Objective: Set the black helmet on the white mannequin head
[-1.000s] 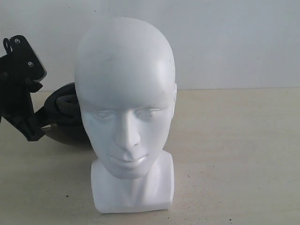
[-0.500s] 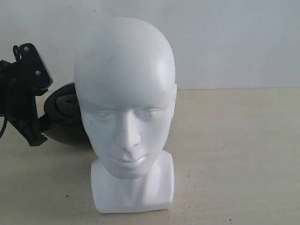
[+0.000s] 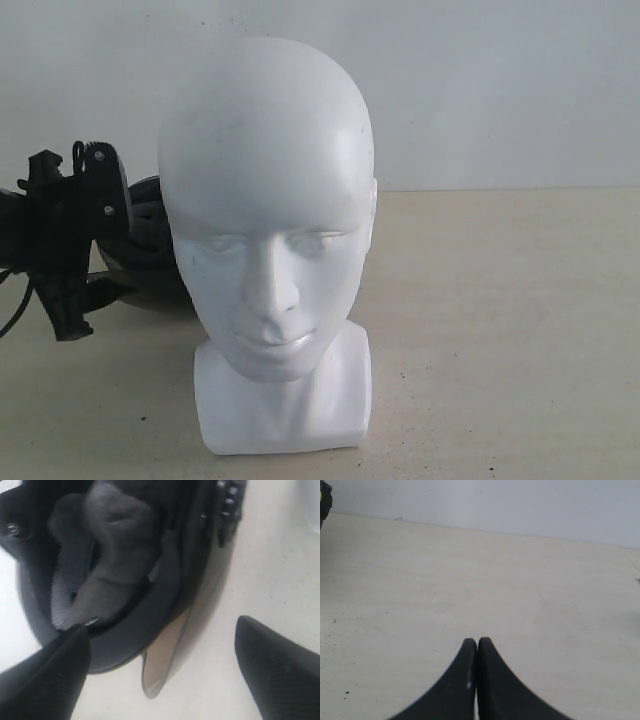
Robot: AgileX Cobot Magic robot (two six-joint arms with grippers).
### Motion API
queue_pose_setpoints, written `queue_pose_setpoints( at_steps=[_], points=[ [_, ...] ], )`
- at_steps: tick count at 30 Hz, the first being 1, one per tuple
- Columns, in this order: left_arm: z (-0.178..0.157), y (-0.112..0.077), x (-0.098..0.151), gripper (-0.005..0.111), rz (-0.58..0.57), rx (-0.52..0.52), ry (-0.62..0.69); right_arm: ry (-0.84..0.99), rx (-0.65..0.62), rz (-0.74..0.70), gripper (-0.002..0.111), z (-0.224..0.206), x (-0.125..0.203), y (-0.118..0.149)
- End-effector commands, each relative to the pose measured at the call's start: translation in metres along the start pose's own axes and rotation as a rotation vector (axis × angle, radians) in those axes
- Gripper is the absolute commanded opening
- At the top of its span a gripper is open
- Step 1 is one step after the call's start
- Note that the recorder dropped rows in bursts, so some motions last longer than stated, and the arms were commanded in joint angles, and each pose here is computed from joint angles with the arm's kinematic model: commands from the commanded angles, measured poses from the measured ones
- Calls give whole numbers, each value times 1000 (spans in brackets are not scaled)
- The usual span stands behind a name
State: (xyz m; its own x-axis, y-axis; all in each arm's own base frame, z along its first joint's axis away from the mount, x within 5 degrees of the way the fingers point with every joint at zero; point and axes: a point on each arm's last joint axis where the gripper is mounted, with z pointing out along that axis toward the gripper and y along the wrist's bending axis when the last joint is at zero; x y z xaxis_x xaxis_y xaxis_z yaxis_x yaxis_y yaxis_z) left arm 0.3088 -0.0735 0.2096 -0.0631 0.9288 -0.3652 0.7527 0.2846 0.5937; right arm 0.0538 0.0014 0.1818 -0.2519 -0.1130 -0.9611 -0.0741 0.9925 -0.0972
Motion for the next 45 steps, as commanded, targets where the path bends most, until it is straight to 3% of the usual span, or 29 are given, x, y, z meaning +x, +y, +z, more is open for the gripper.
queue_pose_setpoints(
  at_steps=[1, 9, 14, 21, 27, 45],
  points=[
    [14, -6, 2, 76, 54, 46, 10, -2, 6, -3, 0, 0, 0, 0],
    [23, -4, 5, 76, 91, 6, 31, -2, 6, -3, 0, 0, 0, 0],
    [25, -9, -6, 76, 139, 1, 9, -2, 6, -3, 0, 0, 0, 0],
    [23, 0, -25, 76, 232, -183, -11, -4, 6, -3, 0, 0, 0, 0],
    [23, -3, -24, 76, 293, -156, -10, -4, 6, -3, 0, 0, 0, 0],
    [37, -9, -8, 76, 260, -58, 29, -4, 6, -3, 0, 0, 0, 0]
  ],
)
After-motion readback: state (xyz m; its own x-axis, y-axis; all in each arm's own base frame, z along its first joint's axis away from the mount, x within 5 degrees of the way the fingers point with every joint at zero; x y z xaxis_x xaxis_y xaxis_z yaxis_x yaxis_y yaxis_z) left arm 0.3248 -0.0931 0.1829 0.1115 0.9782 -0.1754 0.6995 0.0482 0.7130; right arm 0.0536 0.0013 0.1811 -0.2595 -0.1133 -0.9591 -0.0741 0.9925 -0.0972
